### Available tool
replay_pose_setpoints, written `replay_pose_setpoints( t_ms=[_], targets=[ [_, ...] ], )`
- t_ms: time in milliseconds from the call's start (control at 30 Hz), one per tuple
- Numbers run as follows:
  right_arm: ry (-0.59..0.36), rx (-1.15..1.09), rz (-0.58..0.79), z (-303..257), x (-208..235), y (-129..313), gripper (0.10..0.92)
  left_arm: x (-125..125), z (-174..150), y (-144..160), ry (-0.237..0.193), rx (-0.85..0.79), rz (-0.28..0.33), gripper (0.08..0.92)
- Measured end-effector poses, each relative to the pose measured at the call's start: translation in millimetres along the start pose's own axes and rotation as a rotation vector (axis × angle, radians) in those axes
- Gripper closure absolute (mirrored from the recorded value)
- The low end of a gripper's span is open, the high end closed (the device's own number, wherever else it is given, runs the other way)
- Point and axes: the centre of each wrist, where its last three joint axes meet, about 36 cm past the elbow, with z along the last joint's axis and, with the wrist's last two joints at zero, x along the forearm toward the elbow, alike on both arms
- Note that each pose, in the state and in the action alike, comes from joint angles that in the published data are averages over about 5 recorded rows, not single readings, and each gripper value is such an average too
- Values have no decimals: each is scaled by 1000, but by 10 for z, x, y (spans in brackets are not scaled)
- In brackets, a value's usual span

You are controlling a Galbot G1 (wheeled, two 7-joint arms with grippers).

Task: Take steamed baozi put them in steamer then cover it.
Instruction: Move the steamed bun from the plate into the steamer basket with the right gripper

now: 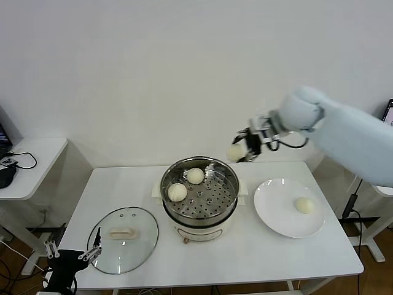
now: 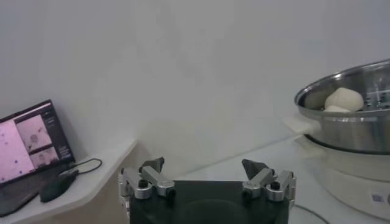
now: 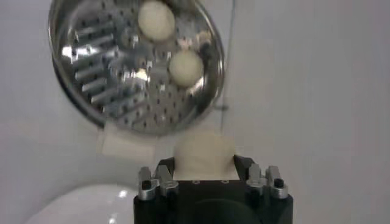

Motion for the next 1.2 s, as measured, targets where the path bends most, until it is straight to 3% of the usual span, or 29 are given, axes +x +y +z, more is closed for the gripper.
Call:
replay_pose_setpoints(
  t_ms=[533, 1067, 1200],
  targets=[
    [-64, 406, -176, -864, -994, 242, 403, 2, 11, 70, 5, 3, -31, 177],
    [-93, 698, -273, -1096, -1170, 477, 400, -3, 31, 78, 8, 10, -37, 177],
    [-94, 739, -282, -1118, -1155, 536, 359, -6, 32, 79, 8, 14, -40, 177]
  ],
)
